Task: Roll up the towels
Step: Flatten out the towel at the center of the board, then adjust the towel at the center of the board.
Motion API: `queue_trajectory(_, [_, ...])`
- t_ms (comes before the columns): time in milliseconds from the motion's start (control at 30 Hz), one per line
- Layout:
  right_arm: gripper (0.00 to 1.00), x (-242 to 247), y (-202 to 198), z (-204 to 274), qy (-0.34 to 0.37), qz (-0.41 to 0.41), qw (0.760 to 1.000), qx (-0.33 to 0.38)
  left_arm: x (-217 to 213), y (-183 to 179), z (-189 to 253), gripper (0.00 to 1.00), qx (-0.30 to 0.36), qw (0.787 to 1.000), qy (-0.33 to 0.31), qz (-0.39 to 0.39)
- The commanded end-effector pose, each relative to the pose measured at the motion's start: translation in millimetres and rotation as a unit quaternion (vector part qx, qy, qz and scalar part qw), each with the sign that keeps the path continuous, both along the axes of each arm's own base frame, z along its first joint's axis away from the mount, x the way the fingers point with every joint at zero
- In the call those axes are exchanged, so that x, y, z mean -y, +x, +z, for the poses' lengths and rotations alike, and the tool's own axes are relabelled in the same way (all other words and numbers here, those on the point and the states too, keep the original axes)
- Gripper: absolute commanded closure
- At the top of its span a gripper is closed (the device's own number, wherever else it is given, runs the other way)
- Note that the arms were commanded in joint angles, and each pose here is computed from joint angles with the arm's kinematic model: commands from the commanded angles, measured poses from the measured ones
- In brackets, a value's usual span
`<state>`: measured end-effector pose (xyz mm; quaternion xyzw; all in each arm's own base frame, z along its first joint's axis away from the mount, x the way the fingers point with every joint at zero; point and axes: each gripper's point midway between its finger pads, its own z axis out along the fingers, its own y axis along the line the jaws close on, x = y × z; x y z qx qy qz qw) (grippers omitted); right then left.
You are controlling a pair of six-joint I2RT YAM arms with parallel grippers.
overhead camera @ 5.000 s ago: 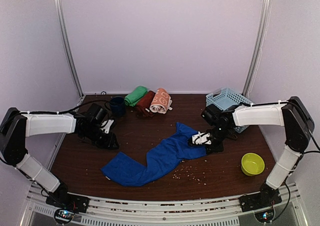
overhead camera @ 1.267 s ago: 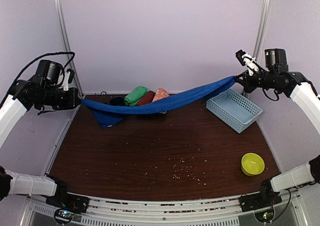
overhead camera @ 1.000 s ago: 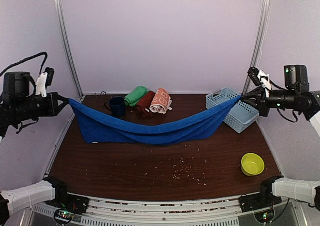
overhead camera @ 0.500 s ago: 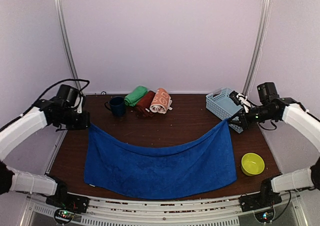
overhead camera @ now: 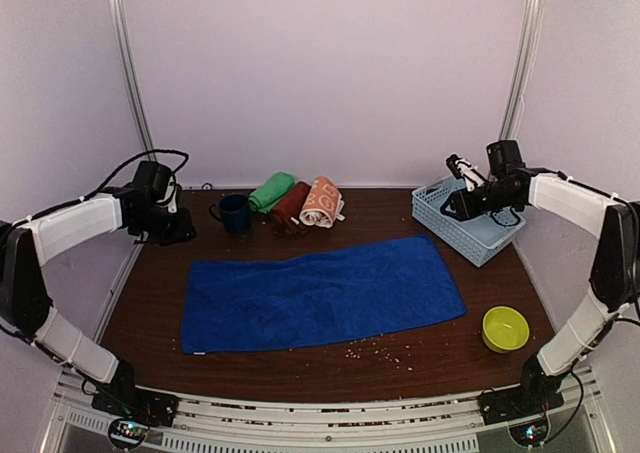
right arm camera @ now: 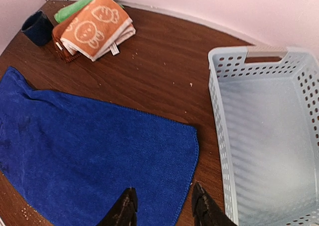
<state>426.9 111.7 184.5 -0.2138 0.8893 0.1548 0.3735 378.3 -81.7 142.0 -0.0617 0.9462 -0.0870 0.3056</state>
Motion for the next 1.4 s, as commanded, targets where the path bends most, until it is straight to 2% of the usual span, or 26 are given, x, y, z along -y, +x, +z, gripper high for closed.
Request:
queue_trajectory(0, [0.62, 2, -45, -11, -0.040, 0.048, 0.998, -0.017, 17, -43, -15, 0.64, -0.033, 0.997, -0.056, -0.037])
queue_trajectory(67, [0.64, 6, -68, -28, -0.074, 0.082, 0.993, -0.036, 27, -70, -36, 0.71, -0.069, 0.993, -0.078, -0.053])
queue_trajectory(167, [0.70, 13, -98, -57, -0.120, 0.127, 0.982, -0.073, 39, -101, -57, 0.88, -0.110, 0.986, -0.095, -0.076])
queue_trajectory(267, [0.77, 14, -118, -79, -0.158, 0.158, 0.970, -0.100, 45, -119, -70, 1.00, -0.142, 0.982, -0.084, -0.092])
queue_trajectory(367, [0.81, 12, -127, -91, -0.190, 0.171, 0.961, -0.105, 48, -134, -81, 1.00, -0.181, 0.975, -0.061, -0.112])
queue_trajectory(500, [0.84, 9, -137, -105, -0.240, 0.186, 0.946, -0.112, 44, -145, -91, 1.00, -0.199, 0.972, -0.044, -0.116])
queue_trajectory(600, [0.87, 9, -138, -117, -0.251, 0.183, 0.943, -0.120, 52, -154, -104, 1.00, -0.221, 0.963, -0.059, -0.140])
queue_trajectory(733, [0.89, 11, -137, -131, -0.263, 0.170, 0.940, -0.133, 56, -160, -115, 1.00, -0.238, 0.959, -0.065, -0.136])
queue_trajectory(867, [0.89, 15, -140, -144, -0.288, 0.170, 0.932, -0.138, 55, -178, -128, 1.00, -0.283, 0.947, -0.071, -0.132])
queue_trajectory(1033, [0.90, 14, -152, -164, -0.318, 0.188, 0.916, -0.154, 39, -192, -138, 1.00, -0.338, 0.934, -0.029, -0.113])
queue_trajectory(1167, [0.90, 9, -167, -175, -0.343, 0.213, 0.899, -0.169, 16, -202, -144, 0.99, -0.379, 0.920, 0.034, -0.094])
queue_trajectory(1267, [0.92, 6, -183, -178, -0.364, 0.238, 0.880, -0.190, 9, -207, -143, 0.99, -0.389, 0.915, 0.051, -0.091])
queue_trajectory(1367, [0.92, 8, -195, -174, -0.368, 0.242, 0.876, -0.198, 8, -207, -137, 0.98, -0.389, 0.914, 0.056, -0.100])
